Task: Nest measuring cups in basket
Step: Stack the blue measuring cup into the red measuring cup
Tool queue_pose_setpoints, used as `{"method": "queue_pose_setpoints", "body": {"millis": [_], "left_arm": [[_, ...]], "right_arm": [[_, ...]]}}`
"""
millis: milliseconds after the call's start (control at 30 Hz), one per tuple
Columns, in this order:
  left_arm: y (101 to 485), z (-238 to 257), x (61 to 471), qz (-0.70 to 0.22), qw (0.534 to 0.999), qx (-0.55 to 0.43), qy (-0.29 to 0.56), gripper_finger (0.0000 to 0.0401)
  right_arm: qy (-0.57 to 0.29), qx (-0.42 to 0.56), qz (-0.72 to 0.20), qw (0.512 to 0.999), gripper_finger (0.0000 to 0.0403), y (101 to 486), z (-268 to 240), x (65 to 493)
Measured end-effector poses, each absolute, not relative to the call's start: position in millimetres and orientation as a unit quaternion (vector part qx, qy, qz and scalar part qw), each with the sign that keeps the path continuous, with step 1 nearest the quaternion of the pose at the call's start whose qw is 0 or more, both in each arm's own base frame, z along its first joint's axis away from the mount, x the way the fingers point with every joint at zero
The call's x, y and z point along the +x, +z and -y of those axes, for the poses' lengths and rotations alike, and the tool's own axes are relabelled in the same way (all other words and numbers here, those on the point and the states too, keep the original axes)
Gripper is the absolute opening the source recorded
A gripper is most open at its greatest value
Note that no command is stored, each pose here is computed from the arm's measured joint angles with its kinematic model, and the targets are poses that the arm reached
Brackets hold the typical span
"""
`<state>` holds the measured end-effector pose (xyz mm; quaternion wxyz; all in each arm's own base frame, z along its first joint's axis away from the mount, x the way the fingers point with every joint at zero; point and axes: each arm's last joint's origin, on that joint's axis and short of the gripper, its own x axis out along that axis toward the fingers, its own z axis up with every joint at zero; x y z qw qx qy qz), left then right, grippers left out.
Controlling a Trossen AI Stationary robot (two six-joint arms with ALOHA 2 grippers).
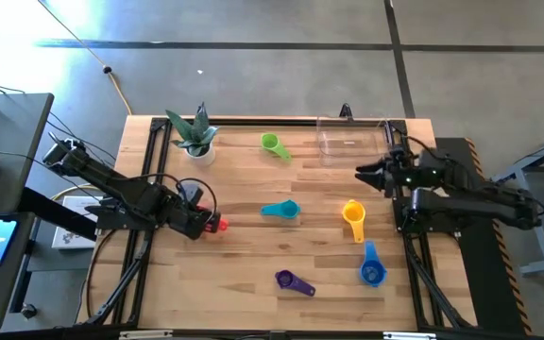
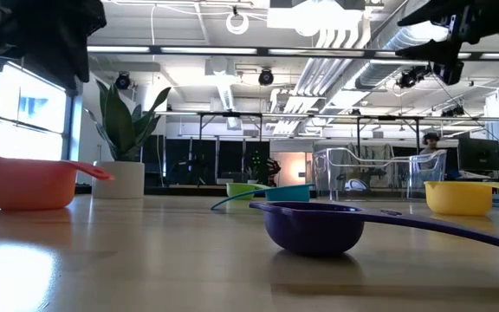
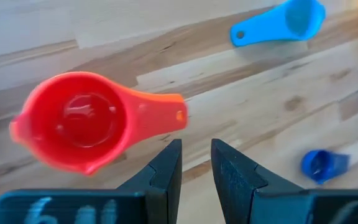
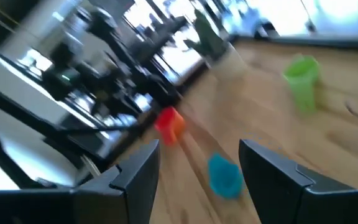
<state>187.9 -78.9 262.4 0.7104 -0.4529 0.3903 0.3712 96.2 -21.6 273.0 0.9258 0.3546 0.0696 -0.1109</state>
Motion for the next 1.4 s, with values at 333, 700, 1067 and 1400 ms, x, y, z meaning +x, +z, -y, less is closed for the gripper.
{"method": "queue_pose_setpoints", "body": {"millis": [333,700,1067,1400], "left_arm": [[257.2,69.2,164.3,-0.458,0.659,-0.391,0.451,0.0076],[257.9,47.7,150.9,-0.531,0.623,-0.299,0.491,0.0076],[228.5,23.6,150.7,-0.588,0.593,-0.274,0.477,0.0076],[223.8,1.2,159.6,-0.594,0.617,-0.257,0.449,0.0076]], "right_arm": [[-0.163,0.476,-0.207,0.839,0.0211,284.7,19.4,114.2],[-0.177,0.532,-0.288,0.776,0.0211,266.1,0.6,153.1],[-0.132,0.543,-0.197,0.806,0.0211,278.0,-16.6,179.7],[-0.135,0.540,-0.163,0.814,0.0211,282.6,-18.6,181.4]]}}
